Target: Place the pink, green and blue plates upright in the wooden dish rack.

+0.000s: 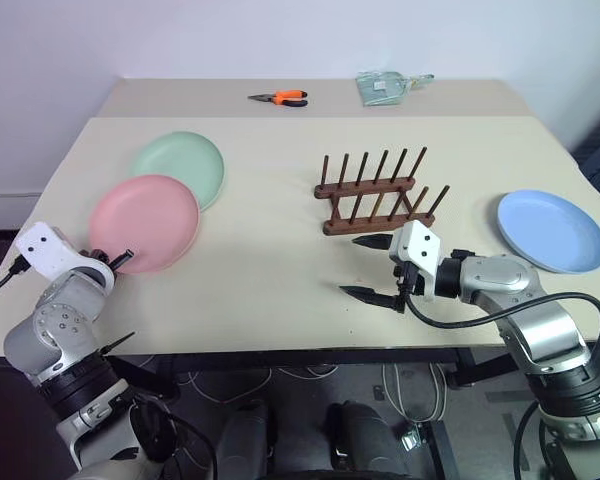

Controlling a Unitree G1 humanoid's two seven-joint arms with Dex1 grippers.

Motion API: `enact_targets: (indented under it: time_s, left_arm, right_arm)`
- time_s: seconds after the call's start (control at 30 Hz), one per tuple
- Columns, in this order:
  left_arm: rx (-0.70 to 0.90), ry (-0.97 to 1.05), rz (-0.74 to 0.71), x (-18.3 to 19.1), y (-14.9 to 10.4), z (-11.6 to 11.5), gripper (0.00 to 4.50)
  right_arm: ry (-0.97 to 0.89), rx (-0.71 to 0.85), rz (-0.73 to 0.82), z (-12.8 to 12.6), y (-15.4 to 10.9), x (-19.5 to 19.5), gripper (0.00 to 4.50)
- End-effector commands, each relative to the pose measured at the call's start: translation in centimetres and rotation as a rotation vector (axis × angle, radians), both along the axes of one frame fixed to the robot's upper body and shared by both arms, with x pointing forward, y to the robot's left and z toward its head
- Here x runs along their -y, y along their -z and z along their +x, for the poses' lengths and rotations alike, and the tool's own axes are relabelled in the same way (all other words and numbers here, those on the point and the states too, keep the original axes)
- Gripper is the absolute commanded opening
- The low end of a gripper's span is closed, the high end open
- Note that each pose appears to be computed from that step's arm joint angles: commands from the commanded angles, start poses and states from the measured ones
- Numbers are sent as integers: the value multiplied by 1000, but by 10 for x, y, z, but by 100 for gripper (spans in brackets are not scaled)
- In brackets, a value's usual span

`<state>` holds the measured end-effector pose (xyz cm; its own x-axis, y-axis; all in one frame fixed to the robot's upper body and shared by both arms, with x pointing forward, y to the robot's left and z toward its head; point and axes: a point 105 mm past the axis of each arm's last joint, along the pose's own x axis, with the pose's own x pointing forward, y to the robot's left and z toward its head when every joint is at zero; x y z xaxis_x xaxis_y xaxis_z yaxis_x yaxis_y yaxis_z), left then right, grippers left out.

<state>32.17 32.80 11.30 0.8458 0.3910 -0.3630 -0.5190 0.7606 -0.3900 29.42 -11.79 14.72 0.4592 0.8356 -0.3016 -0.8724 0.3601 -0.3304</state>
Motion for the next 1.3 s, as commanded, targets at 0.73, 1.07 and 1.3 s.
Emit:
enact_targets:
  time_s: [0.73, 1.07, 1.3]
  left_arm:
    - [608, 679, 266, 189, -172, 36, 2]
    - [609, 723, 217, 197, -171, 30, 0]
    - [858, 376, -6, 137, -221, 33, 251]
  right_arm:
    - [-2, 1051, -435, 64, -86, -70, 448]
    - [44, 1170, -463, 69, -94, -65, 16]
    - [126, 1239, -454, 70, -113, -43, 0]
